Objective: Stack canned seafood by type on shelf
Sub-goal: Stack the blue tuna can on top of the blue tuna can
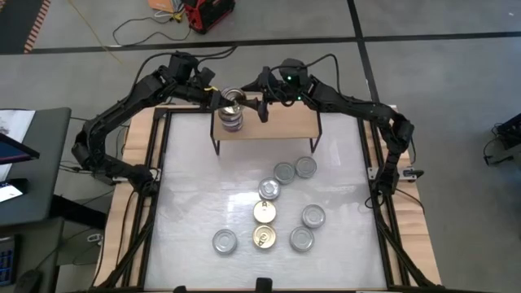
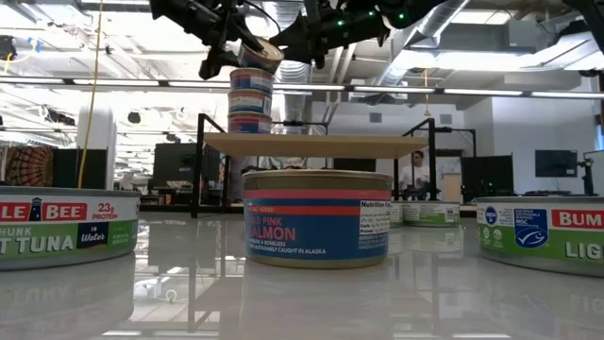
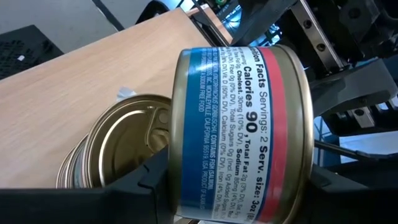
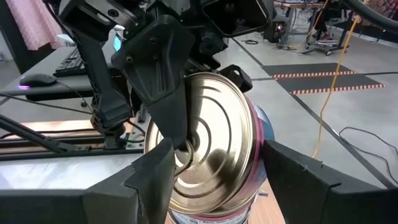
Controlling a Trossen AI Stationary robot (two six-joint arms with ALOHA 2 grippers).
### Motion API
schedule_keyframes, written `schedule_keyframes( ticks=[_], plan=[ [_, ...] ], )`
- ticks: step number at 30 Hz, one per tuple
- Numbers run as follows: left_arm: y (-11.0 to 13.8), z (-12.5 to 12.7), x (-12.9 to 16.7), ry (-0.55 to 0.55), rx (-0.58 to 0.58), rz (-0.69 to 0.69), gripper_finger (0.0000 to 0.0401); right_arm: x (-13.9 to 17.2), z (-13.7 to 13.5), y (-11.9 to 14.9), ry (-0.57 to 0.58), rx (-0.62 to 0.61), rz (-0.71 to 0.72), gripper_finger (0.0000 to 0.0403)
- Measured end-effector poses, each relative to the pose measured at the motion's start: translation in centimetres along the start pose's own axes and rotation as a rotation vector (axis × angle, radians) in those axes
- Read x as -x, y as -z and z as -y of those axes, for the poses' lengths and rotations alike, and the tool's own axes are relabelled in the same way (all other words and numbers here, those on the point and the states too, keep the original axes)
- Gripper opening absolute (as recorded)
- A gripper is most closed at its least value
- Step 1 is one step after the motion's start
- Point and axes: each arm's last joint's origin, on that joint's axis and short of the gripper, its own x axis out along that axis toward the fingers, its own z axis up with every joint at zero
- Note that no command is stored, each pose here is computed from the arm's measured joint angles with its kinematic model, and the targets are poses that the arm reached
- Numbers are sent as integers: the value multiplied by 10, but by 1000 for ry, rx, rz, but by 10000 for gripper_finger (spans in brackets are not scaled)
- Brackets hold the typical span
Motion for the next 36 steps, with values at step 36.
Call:
schedule_keyframes(
  ticks=[36],
  plan=[
    [-1,0,11,-65,-36,-44,266,0,-1,2,-35,-6,-14,265]
  ],
)
